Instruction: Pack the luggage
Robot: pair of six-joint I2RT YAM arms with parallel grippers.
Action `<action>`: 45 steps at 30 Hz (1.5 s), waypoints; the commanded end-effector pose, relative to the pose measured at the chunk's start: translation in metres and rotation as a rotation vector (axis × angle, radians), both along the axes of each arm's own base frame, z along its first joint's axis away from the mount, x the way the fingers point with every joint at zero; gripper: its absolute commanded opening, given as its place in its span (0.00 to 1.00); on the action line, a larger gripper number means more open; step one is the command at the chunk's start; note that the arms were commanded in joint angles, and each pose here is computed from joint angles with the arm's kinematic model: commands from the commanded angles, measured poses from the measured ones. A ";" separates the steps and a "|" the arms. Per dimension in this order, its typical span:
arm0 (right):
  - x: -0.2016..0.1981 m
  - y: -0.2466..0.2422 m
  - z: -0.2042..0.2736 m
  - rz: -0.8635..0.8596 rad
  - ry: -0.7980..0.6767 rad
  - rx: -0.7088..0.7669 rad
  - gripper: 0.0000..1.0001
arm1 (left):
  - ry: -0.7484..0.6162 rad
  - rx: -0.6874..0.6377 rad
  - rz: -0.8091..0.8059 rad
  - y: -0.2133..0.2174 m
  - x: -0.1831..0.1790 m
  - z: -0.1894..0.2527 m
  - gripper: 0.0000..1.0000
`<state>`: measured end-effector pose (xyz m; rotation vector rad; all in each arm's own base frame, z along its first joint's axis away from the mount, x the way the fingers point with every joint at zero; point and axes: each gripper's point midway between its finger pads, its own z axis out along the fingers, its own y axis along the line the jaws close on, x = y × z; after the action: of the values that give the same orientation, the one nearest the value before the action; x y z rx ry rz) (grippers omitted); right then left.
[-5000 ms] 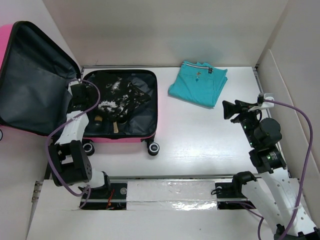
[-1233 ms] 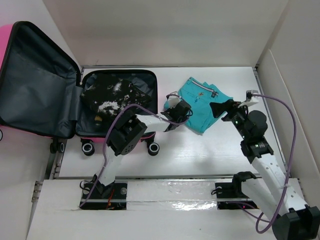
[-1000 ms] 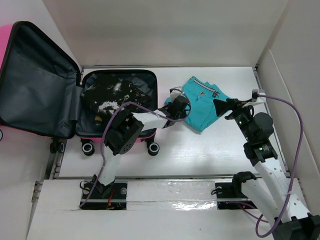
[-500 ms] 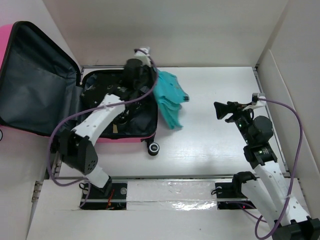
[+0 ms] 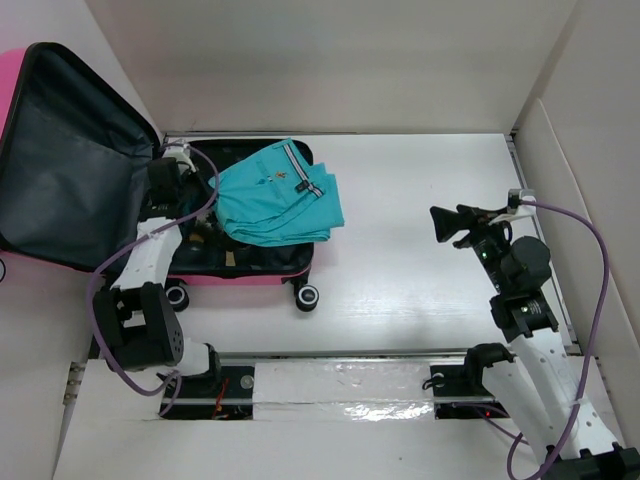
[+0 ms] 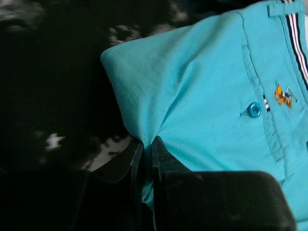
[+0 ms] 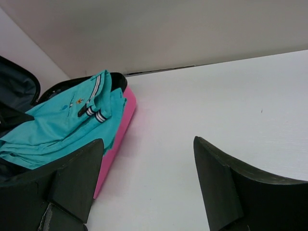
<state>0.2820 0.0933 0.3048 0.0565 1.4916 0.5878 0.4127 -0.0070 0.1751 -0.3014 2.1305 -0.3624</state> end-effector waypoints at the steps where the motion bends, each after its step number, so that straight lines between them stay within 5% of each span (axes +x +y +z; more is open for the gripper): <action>1: -0.005 -0.001 0.015 0.007 -0.047 -0.014 0.81 | -0.169 0.064 0.162 0.045 0.002 0.054 0.00; 21: -0.005 0.005 0.013 0.038 -0.045 -0.015 0.81 | 0.001 0.207 0.629 0.152 -0.038 0.009 0.00; 28: -0.006 0.006 0.014 0.046 -0.051 -0.019 0.79 | -0.102 0.064 0.633 0.133 -0.041 0.042 0.43; 31: -0.007 0.006 0.015 0.048 -0.058 -0.029 0.60 | -0.199 0.018 0.623 0.120 -0.060 0.072 0.46; 32: -0.008 0.006 0.015 0.054 -0.064 -0.040 0.31 | -0.219 0.012 0.614 0.116 -0.066 0.078 0.46; 33: -0.008 0.007 0.015 0.058 -0.064 -0.045 0.22 | -0.292 0.010 0.615 0.112 -0.081 0.103 0.44; 34: -0.006 0.008 0.013 0.064 -0.057 -0.048 0.08 | -0.307 0.008 0.622 0.110 -0.091 0.110 0.32; 38: -0.002 0.019 0.007 0.123 -0.044 -0.060 0.00 | -0.404 0.037 0.745 0.114 -0.142 0.137 0.00; 45: -0.006 0.036 0.005 0.222 -0.043 -0.075 0.01 | -0.270 0.217 1.229 0.172 -0.222 0.123 0.00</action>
<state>0.2824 0.1202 0.2839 -0.0955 1.5729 0.6785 0.2282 0.1306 0.3348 -1.0093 1.3647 0.2062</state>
